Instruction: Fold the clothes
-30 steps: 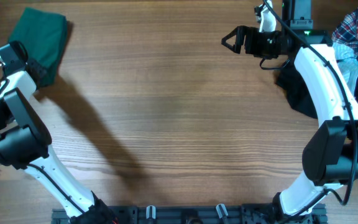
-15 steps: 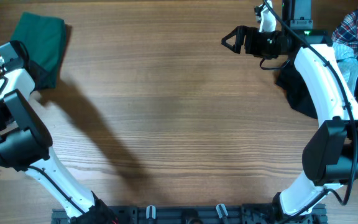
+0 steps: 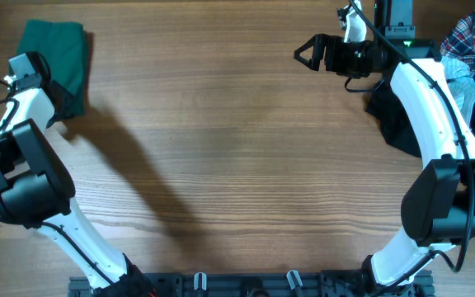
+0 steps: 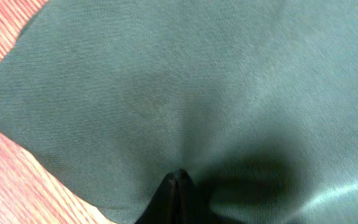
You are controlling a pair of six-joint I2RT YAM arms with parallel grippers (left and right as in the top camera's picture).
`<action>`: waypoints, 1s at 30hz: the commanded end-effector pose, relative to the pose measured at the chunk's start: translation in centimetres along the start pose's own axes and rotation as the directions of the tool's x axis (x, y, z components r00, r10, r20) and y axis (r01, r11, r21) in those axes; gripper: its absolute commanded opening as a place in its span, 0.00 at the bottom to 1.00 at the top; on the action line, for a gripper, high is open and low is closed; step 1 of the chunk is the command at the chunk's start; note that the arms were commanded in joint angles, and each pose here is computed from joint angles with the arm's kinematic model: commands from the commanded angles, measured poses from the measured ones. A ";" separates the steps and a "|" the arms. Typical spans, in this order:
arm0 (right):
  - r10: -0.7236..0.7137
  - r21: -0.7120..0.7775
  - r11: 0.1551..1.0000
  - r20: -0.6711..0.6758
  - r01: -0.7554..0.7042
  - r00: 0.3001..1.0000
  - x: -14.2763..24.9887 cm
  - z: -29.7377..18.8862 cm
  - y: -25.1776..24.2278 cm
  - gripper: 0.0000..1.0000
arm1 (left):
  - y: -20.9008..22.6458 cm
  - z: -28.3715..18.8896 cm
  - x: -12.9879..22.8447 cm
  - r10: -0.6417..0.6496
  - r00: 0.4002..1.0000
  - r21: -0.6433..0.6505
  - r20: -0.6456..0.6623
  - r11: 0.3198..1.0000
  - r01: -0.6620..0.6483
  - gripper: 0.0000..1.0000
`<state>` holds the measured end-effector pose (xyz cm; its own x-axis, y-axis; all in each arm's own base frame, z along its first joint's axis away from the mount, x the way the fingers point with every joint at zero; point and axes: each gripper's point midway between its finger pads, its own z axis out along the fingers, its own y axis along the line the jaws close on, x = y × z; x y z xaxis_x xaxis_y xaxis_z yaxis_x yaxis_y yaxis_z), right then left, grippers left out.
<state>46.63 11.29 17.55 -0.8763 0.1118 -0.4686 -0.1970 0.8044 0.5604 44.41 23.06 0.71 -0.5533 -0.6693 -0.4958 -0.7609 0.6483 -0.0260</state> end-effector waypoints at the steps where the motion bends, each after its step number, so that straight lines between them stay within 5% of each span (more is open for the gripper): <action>1: -0.036 -0.001 0.999 0.026 0.036 0.999 -0.7 -0.8 0.8 0.99 | -1.5 -1.5 1.4 0.004 0.999 0.074 -0.040 0.997 -0.001 0.27; 6: -0.034 -0.032 0.999 0.023 0.035 0.999 -0.7 -0.8 1.3 1.00 | -2.0 -4.8 -1.2 -0.013 0.999 0.110 0.039 0.994 0.009 0.58; 21: -0.062 -0.057 0.996 0.056 0.065 0.997 -1.5 -0.8 1.9 1.00 | -2.1 -13.1 -5.8 -0.046 0.978 0.181 0.203 0.983 0.009 0.77; 25: -0.064 -0.055 0.996 0.057 0.067 0.996 -1.5 -0.8 1.9 0.99 | -1.3 -12.7 -6.8 -0.071 0.971 0.180 0.227 0.983 0.030 0.64; 30: -0.085 -0.047 0.995 0.054 0.088 0.995 -1.4 -0.8 1.7 0.99 | -0.9 -12.4 -7.9 -0.093 0.962 0.186 0.258 0.981 0.045 0.15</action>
<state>47.27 11.64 18.29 -0.8544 0.1035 -0.5092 -0.2397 0.7909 0.5630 45.43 22.43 15.34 -0.3903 -0.6110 -0.6887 -0.7022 0.6814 -0.2066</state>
